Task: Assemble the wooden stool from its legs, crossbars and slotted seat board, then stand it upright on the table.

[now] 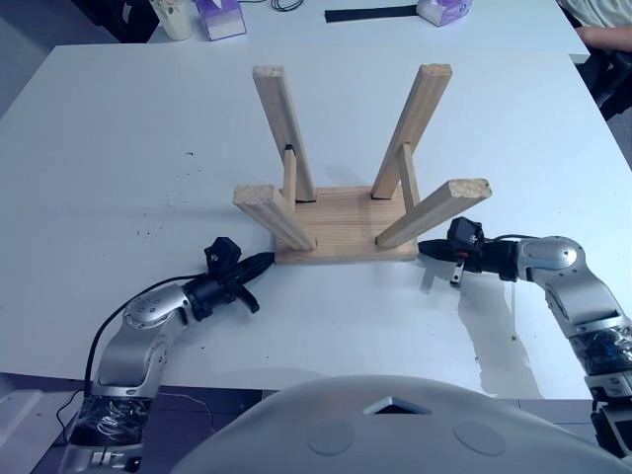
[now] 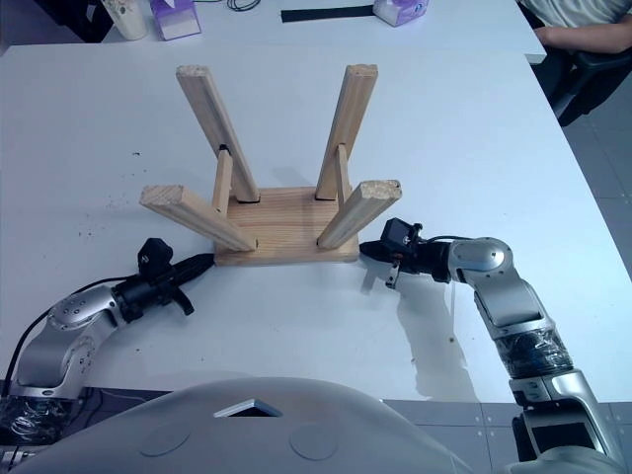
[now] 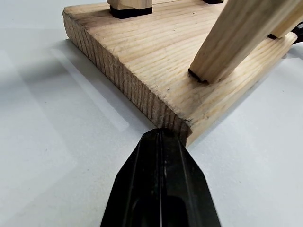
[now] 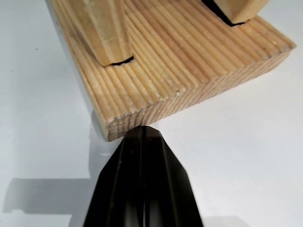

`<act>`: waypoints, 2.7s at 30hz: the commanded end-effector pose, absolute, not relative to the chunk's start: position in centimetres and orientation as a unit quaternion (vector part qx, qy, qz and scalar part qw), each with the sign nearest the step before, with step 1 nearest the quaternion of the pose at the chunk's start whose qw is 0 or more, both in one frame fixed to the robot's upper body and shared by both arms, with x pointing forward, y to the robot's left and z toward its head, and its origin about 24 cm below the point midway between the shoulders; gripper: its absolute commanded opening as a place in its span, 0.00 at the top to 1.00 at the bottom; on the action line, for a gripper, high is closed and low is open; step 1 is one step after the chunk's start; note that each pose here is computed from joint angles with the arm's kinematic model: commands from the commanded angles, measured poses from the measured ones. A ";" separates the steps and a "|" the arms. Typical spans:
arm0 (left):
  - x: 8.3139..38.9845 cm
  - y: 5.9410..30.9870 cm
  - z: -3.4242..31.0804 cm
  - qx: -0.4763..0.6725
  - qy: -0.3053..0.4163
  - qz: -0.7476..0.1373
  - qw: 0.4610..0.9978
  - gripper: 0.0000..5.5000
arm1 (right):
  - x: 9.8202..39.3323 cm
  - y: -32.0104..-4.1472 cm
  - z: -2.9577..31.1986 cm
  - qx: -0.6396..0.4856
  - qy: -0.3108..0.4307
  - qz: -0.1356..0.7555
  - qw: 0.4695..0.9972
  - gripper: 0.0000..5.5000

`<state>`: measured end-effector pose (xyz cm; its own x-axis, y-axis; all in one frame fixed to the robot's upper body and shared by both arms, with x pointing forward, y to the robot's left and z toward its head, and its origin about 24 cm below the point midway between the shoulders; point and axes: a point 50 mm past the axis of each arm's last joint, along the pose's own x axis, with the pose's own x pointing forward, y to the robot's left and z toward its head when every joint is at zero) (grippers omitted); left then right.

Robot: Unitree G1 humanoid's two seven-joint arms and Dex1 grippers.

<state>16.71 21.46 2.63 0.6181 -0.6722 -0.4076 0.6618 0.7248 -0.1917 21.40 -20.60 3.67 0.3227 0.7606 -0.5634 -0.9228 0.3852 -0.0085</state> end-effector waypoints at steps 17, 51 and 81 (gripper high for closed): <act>11.1 20.9 11.7 -0.080 0.217 -0.529 0.817 1.00 | 16.0 -19.9 12.2 -0.099 0.199 0.640 0.735 1.00; 17.2 23.6 9.6 -0.031 0.157 -0.445 0.881 1.00 | 21.5 -20.5 11.8 -0.107 0.173 0.600 0.773 1.00; 21.2 25.1 5.2 0.163 0.220 -0.517 0.811 0.48 | 24.9 -20.0 6.0 -0.184 0.214 0.640 0.714 0.49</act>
